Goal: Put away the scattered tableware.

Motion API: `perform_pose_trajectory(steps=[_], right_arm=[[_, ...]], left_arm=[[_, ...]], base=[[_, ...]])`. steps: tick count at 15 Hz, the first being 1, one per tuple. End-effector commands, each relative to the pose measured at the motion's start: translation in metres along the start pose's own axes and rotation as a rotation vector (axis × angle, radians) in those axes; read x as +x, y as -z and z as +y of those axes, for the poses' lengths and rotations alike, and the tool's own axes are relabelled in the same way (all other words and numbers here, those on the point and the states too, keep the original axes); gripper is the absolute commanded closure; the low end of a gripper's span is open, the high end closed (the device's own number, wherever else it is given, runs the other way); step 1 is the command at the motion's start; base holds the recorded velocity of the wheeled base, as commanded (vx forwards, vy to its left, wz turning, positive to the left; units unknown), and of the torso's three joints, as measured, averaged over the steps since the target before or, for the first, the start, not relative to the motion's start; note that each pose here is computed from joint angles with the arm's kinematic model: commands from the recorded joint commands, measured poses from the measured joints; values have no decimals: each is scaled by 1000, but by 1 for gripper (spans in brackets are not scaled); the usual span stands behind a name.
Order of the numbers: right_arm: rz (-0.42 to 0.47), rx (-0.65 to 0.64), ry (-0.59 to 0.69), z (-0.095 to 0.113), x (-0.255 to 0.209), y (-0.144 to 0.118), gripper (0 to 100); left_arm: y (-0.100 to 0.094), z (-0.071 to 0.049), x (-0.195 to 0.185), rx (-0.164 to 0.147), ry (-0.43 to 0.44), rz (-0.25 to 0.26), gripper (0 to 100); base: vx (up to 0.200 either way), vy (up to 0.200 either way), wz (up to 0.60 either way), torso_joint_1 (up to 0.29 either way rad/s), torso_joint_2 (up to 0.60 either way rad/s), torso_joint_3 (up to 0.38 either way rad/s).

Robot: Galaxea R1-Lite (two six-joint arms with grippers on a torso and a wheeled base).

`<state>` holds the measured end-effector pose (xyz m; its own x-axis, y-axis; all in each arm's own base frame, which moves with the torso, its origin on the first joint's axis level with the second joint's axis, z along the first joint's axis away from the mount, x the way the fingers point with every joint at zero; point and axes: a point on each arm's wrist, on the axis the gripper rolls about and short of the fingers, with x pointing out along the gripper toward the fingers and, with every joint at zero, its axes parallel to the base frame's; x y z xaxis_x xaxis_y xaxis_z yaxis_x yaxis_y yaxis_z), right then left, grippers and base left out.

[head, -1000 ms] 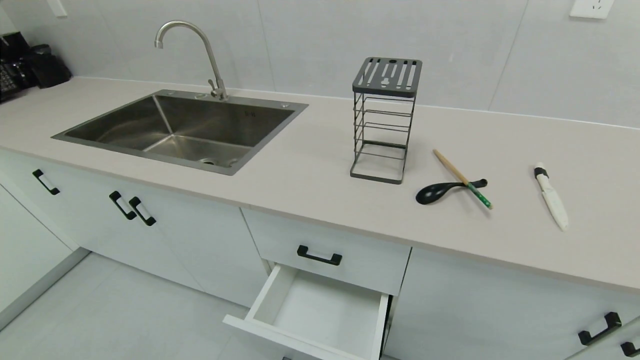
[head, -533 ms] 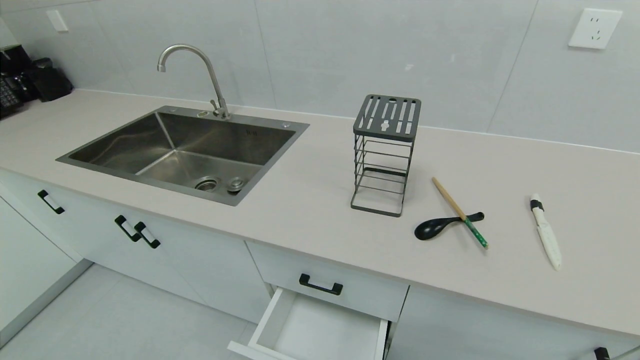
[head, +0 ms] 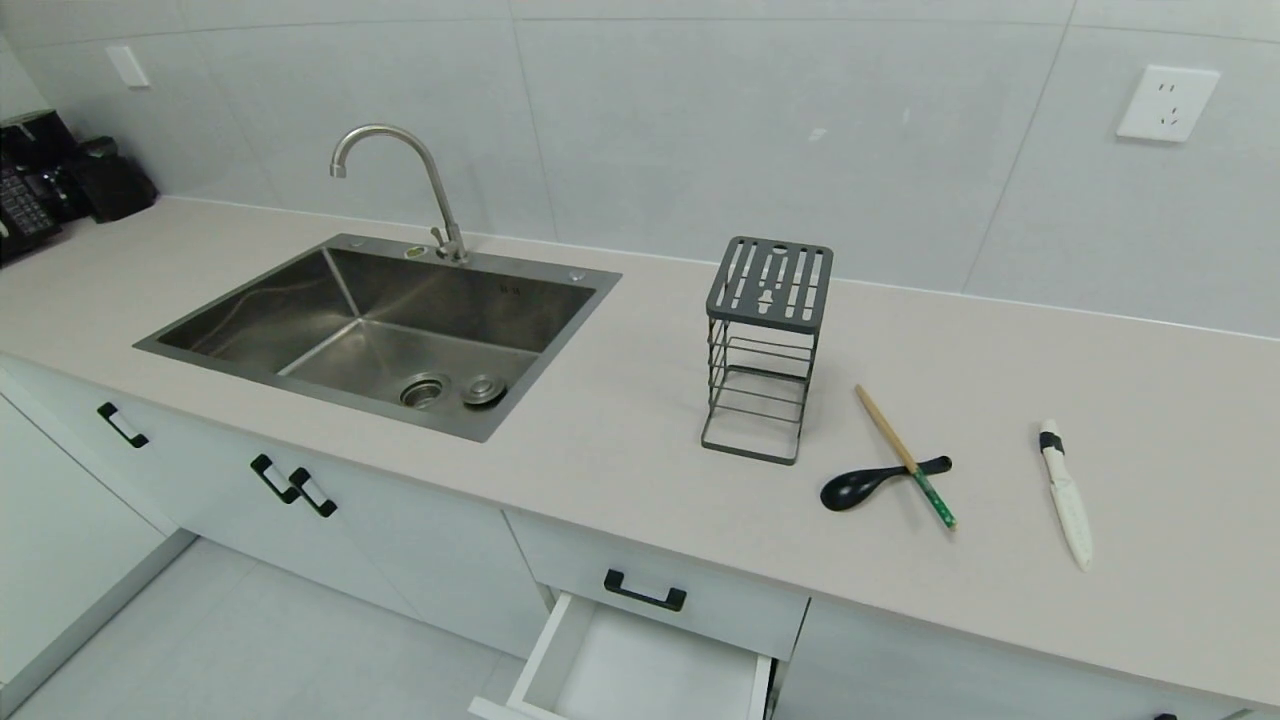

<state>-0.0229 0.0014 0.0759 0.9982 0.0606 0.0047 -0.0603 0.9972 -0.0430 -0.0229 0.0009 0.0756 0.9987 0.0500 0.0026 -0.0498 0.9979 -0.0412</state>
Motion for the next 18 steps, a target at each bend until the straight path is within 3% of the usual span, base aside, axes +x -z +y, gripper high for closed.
perform_pose_trajectory(steps=[1, 2, 5, 14, 15, 16, 18], right_arm=[[0, 0, -1, 0, 0, 0, 100], [0, 1, 1, 0, 0, 0, 0], [0, 3, 1, 0, 0, 0, 0], [-25, -23, -32, 1, 0, -2, 0], [-74, -24, -32, 1, 0, -7, 0], [-200, -40, -25, 0, -2, -20, 0], [-248, -77, -68, 1, -3, -25, 0]], left_arm=[[0, 0, 0, 0, -1, 1, 0], [0, 0, 0, 0, -1, -1, 0], [0, 0, 0, 0, -1, 1, 0], [0, 0, 0, 0, -1, 1, 0], [0, 0, 0, 0, -1, 1, 0], [0, 0, 0, 0, -1, 1, 0], [0, 0, 0, 0, -1, 1, 0]], base=[[0, 0, 0, 0, 0, 0], [0, 0, 0, 134, -246, -119], [0, 0, 0, 142, -289, -137], [0, 0, 0, 3, -8, -3], [0, 0, 0, 0, 0, 0], [0, 0, 0, 0, 0, 0], [0, 0, 0, 0, 0, 0]])
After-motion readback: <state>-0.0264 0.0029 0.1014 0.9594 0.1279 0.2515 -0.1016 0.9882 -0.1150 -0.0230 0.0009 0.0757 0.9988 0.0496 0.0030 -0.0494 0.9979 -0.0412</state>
